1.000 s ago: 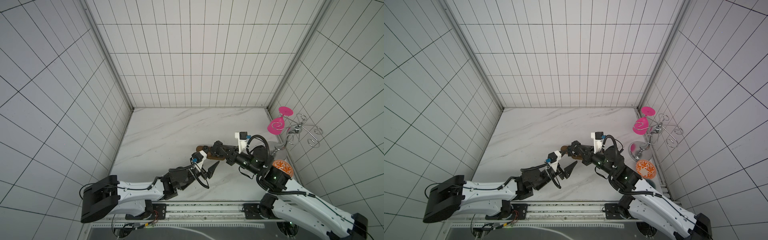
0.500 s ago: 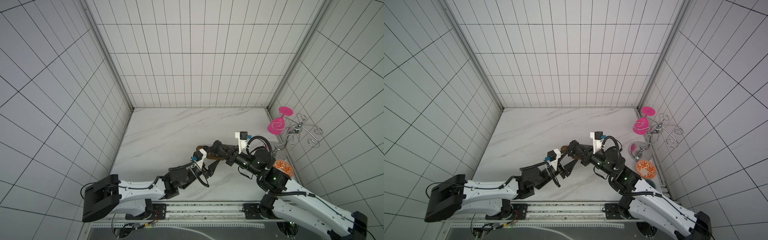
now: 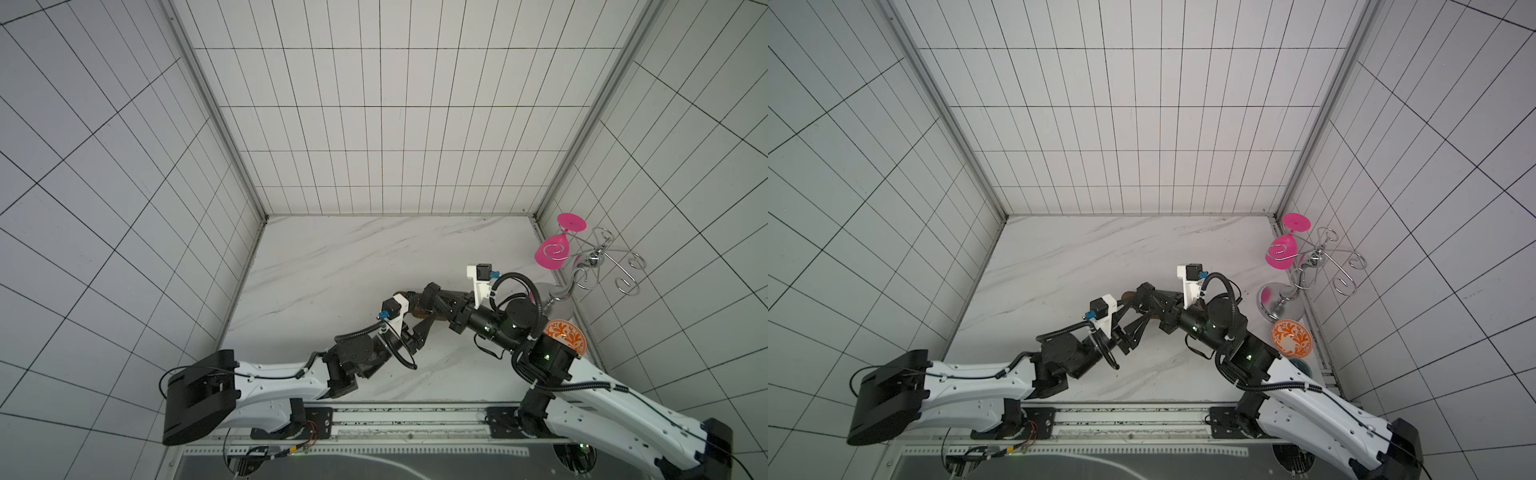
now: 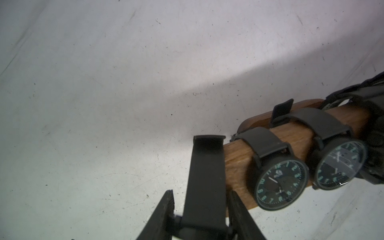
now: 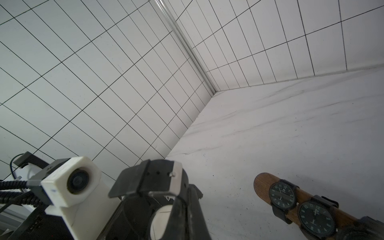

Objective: Place watch on stand
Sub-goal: Place the watch on the stand.

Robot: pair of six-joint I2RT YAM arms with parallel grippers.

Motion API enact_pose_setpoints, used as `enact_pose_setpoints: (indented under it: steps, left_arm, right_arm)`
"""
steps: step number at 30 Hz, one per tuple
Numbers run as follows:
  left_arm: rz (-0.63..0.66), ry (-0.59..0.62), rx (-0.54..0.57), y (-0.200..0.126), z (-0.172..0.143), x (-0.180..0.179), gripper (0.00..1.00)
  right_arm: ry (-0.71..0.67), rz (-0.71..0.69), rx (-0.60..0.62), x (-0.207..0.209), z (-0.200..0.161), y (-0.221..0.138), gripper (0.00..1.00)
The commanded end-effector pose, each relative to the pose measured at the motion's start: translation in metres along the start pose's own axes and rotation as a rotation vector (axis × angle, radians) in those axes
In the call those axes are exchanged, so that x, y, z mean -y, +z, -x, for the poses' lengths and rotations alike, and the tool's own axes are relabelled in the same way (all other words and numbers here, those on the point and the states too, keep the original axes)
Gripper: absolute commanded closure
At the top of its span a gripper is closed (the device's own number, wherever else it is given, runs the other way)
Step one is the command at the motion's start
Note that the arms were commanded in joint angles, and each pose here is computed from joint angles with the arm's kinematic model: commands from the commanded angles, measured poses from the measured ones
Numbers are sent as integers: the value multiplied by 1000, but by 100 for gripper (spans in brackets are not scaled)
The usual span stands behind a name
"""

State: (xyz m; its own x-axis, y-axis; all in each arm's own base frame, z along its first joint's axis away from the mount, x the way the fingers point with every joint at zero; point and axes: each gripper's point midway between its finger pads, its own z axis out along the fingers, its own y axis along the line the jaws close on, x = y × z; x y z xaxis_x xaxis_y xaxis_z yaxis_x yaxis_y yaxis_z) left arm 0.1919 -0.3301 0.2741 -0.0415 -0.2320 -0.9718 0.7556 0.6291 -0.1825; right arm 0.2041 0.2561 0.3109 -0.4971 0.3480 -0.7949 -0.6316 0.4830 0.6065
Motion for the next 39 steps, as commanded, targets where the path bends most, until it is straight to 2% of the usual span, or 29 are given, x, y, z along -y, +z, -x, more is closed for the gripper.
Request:
enact_pose_setpoints:
  steps: [1,13,18,28,31,39]
  left_arm:
    - [5,-24,54,4,21,2,40]
    - [8,-28,50,5,20,3,40]
    - [-6,-21,44,6,19,5,46]
    - [-3,-7,31,7,17,5,52]
    - [-6,-6,32,7,18,6,56]
    - [13,5,28,5,23,2,64]
  right_arm:
    - [-7,49,69,-19,23,-2,100]
    - [-8,54,66,-22,22,-2,100]
    - [-9,66,64,-24,20,-1,100]
    - [-11,64,70,-25,21,-1,100]
    - [-10,62,70,-25,21,-1,100]
    - [-14,-49,67,-5,19,-2,100]
